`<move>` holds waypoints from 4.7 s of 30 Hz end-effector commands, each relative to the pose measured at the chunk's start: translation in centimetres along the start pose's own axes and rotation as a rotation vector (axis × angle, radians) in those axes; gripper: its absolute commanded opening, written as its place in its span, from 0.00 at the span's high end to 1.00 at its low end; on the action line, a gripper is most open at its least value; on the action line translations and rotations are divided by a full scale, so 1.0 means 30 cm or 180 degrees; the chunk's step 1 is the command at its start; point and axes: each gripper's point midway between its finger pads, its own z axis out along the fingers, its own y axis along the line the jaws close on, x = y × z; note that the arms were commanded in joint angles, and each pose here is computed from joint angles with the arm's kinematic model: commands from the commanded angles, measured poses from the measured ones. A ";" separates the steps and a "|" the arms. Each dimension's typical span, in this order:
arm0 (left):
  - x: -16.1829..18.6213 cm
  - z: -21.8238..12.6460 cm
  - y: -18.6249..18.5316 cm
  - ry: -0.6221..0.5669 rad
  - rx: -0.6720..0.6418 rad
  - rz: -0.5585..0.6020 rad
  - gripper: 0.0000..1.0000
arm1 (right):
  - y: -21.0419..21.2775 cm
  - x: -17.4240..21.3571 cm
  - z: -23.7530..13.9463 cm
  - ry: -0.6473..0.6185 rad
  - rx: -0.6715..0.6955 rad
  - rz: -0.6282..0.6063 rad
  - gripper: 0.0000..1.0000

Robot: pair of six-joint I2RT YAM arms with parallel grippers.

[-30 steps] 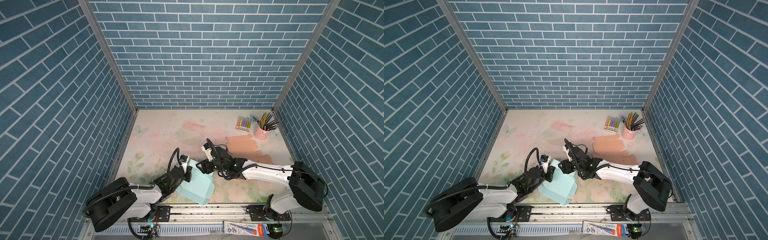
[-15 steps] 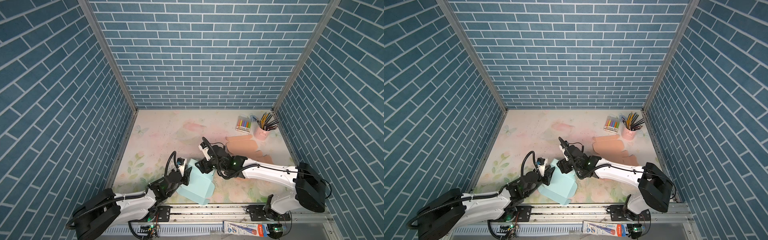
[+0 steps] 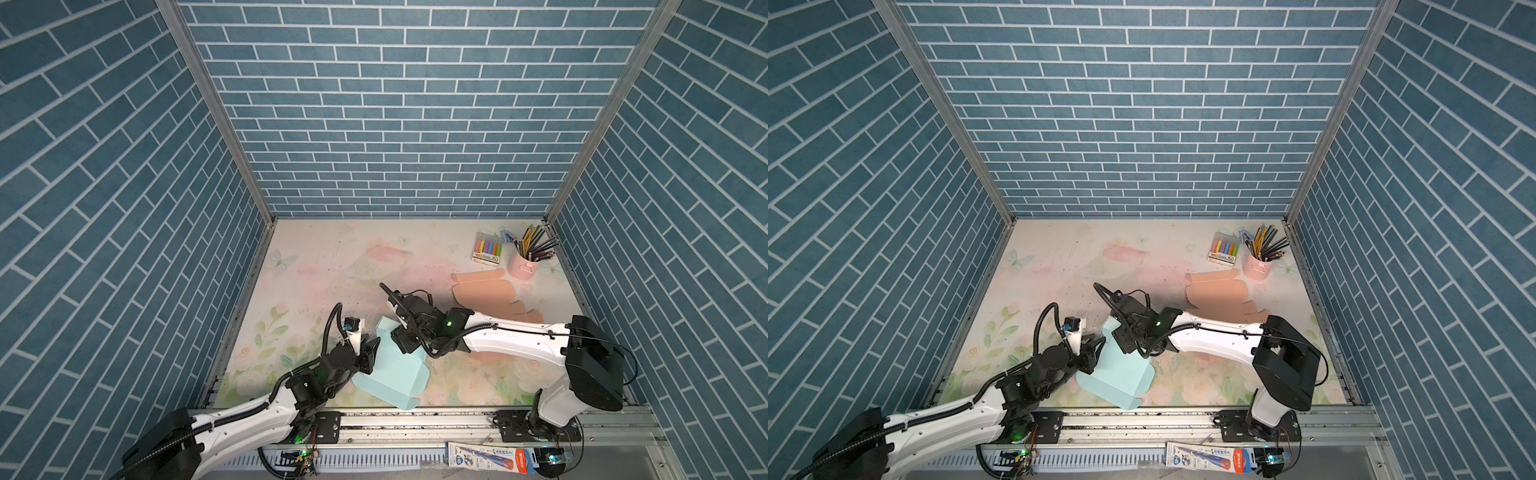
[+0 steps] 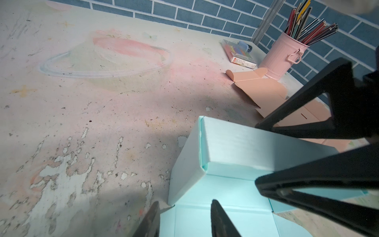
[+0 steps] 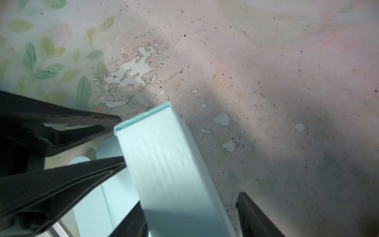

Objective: Fold the paper box

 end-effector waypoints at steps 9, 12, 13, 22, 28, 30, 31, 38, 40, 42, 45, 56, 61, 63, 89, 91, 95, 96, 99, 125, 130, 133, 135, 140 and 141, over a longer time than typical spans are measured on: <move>0.000 -0.003 0.015 0.0286 -0.0265 -0.0073 0.54 | -0.065 0.008 0.022 0.0062 0.0192 0.0015 0.37; -0.019 -0.007 0.014 0.0325 -0.0337 -0.0098 0.53 | -0.084 0.006 0.023 0.0030 0.0105 0.0113 0.38; -0.027 -0.011 0.013 0.0321 -0.0351 -0.0109 0.53 | -0.095 0.011 0.023 0.0024 0.0078 0.0163 0.39; -0.122 -0.043 -0.027 0.0284 -0.0293 -0.0171 0.50 | -0.188 0.035 -0.007 -0.0214 -0.0311 0.0694 0.43; -0.131 -0.059 -0.014 0.0373 -0.0335 -0.0332 0.49 | -0.248 0.052 -0.029 -0.0402 -0.0547 0.1027 0.46; -0.130 -0.065 -0.011 0.0398 -0.0289 -0.0429 0.48 | -0.264 0.064 -0.034 -0.0447 -0.0612 0.1118 0.46; -0.128 -0.067 -0.006 0.0409 -0.0269 -0.0500 0.48 | -0.270 0.069 -0.036 -0.0469 -0.0648 0.1160 0.47; -0.101 -0.073 -0.016 0.0489 -0.0031 -0.0881 0.36 | -0.309 0.097 -0.041 -0.0607 -0.0858 0.1399 0.48; -0.092 -0.065 -0.025 0.0506 0.0023 -0.0962 0.31 | -0.312 0.101 -0.040 -0.0630 -0.0897 0.1430 0.48; -0.076 -0.050 -0.043 0.0537 0.0133 -0.1050 0.27 | -0.319 0.107 -0.040 -0.0650 -0.0912 0.1453 0.48; -0.062 -0.026 -0.075 0.0574 0.0308 -0.1165 0.19 | -0.332 0.119 -0.039 -0.0661 -0.0907 0.1484 0.48; -0.084 0.020 -0.131 0.0578 0.0520 -0.1335 0.26 | -0.325 0.147 -0.035 -0.0666 -0.0974 0.1480 0.48; -0.085 0.038 -0.138 0.0583 0.0521 -0.1376 0.41 | -0.320 0.148 -0.037 -0.0683 -0.1018 0.1478 0.49; -0.088 0.044 -0.141 0.0584 0.0514 -0.1382 0.48 | -0.317 0.151 -0.037 -0.0682 -0.1024 0.1472 0.48; -0.123 0.052 -0.091 0.0508 0.0157 -0.1398 0.97 | -0.293 0.175 -0.113 -0.0764 -0.0851 0.1188 0.32; -0.133 0.049 -0.088 0.0508 0.0137 -0.1360 0.97 | -0.286 0.180 -0.126 -0.0801 -0.0845 0.1124 0.30; -0.162 0.043 -0.088 0.0519 0.0117 -0.1245 0.98 | -0.284 0.198 -0.146 -0.0817 -0.0827 0.1033 0.25; -0.166 0.042 -0.088 0.0538 0.0111 -0.1198 0.98 | -0.285 0.201 -0.153 -0.0836 -0.0817 0.1026 0.25; -0.183 0.036 -0.100 0.0618 0.0132 -0.1042 0.98 | -0.294 0.201 -0.179 -0.0920 -0.0769 0.1013 0.24; -0.306 -0.039 -0.188 0.1370 0.0208 0.0204 0.98 | -0.255 -0.009 -0.467 -0.2367 -0.0811 0.0023 0.22; -0.317 -0.051 -0.197 0.1463 0.0225 0.0333 0.97 | -0.220 -0.083 -0.452 -0.2419 -0.0934 -0.0263 0.22; -0.316 -0.060 -0.204 0.1514 0.0264 0.0380 0.97 | -0.204 -0.111 -0.425 -0.2414 -0.0989 -0.0442 0.22; -0.317 -0.067 -0.211 0.1535 0.0301 0.0407 0.97 | -0.192 -0.121 -0.407 -0.2415 -0.1021 -0.0590 0.22; -0.317 -0.079 -0.220 0.1613 0.0359 0.0519 0.96 | -0.151 -0.150 -0.353 -0.2314 -0.1271 -0.0944 0.22; -0.316 -0.081 -0.223 0.1629 0.0373 0.0543 0.96 | -0.151 -0.155 -0.334 -0.2255 -0.1281 -0.0986 0.22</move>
